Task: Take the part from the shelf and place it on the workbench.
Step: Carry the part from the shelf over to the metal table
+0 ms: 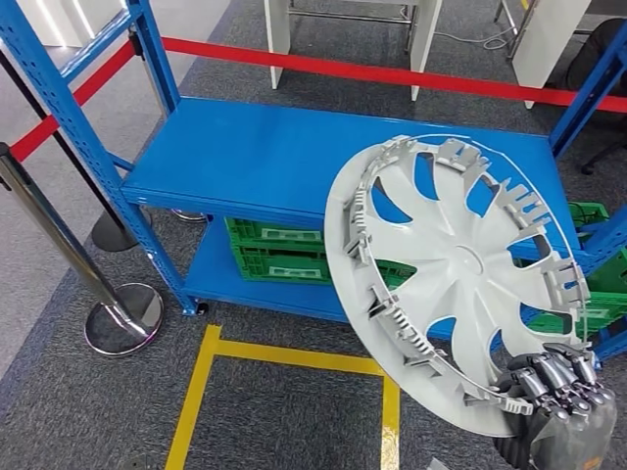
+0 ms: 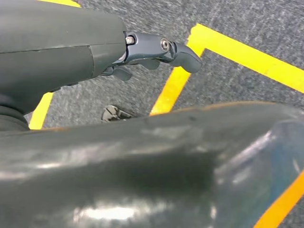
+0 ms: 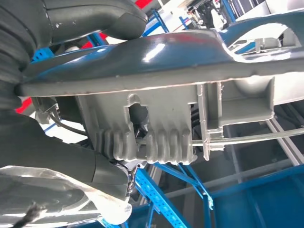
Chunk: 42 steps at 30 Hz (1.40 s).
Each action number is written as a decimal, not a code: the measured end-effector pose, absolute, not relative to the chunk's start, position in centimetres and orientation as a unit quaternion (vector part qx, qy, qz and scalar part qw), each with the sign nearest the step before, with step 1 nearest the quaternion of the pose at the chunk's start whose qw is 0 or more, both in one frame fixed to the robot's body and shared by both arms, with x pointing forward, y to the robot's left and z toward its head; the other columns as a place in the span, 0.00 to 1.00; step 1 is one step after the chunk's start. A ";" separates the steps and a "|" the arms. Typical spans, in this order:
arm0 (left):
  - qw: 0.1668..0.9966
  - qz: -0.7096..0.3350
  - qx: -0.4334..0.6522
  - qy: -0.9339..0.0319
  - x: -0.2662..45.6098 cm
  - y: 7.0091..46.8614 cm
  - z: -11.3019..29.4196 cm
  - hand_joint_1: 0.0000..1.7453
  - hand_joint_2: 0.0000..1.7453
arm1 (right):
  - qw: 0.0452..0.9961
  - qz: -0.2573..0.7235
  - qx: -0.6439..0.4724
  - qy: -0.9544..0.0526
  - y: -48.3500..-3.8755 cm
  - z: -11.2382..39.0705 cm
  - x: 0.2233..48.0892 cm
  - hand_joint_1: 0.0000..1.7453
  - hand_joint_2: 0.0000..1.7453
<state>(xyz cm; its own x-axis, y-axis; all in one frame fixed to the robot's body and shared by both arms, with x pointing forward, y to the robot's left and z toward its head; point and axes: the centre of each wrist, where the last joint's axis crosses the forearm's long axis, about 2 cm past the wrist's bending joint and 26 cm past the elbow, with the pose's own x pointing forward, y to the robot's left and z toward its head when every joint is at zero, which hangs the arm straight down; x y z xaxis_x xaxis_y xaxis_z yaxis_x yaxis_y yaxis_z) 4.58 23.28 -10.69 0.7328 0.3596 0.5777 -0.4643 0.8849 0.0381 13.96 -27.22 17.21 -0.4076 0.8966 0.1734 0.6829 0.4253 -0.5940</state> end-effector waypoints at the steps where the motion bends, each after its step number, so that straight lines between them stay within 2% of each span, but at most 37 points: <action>1: 0.926 0.222 0.090 -0.290 4.6 23.3 -10.7 0.00 0.00 | 0.242 0.221 -0.487 -0.810 -27.3 17.2 14.0 1.00 1.00; 42: 0.932 0.219 0.103 -0.271 4.6 23.9 -10.8 0.00 0.00 | 0.246 0.271 -0.473 -0.801 -28.3 15.8 14.6 1.00 1.00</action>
